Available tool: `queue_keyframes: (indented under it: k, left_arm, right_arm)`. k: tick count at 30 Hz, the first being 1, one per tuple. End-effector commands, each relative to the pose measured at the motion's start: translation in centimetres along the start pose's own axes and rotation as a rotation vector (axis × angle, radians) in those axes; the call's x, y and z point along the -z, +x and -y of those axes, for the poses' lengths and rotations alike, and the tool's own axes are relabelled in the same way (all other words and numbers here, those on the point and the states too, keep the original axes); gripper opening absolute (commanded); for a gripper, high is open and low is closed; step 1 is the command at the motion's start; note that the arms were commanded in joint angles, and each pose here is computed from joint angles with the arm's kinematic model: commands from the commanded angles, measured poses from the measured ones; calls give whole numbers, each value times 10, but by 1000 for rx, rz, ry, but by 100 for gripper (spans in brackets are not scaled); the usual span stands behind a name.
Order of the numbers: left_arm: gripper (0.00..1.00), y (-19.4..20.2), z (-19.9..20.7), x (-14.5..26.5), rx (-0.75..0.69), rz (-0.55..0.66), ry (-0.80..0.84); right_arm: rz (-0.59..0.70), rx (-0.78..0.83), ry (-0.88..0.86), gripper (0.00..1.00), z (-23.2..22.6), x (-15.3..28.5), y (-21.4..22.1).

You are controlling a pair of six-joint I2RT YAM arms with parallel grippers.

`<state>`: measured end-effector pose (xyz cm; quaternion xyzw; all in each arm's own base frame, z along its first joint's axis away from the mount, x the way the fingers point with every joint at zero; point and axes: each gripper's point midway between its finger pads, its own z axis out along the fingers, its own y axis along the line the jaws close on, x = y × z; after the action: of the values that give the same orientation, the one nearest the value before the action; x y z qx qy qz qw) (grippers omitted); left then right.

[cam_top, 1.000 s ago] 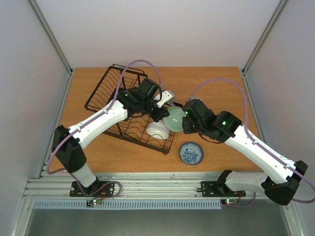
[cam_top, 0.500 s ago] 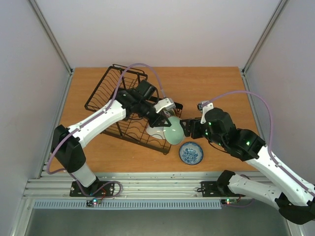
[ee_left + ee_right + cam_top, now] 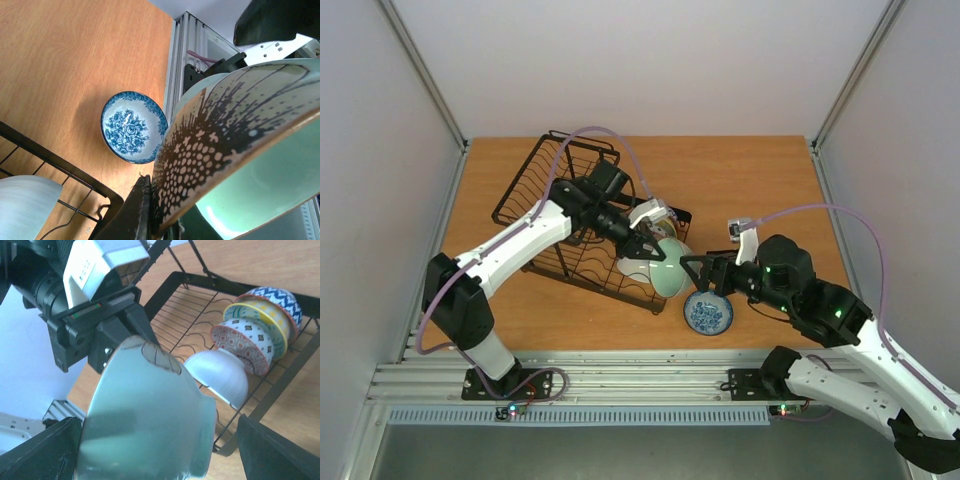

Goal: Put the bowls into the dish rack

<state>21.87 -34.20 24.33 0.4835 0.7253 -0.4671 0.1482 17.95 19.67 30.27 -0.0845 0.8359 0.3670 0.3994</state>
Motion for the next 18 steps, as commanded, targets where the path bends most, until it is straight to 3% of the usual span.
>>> queue_keyframes:
  k: [1,14,16,18]
  left_arm:
    - [0,-21,24,16,-69,80,77]
    - [1,-24,27,22,-69,97,91]
    - [0,-24,29,22,-69,98,99]
    - [1,-24,29,22,-68,99,103]
  right_arm:
    - [-75,-36,-46,86,-2,-1,19]
    - [-159,-49,-121,83,-13,-23,36]
    - [-160,-44,-122,75,-13,-24,36]
    - [-161,-43,-118,59,-13,-25,36]
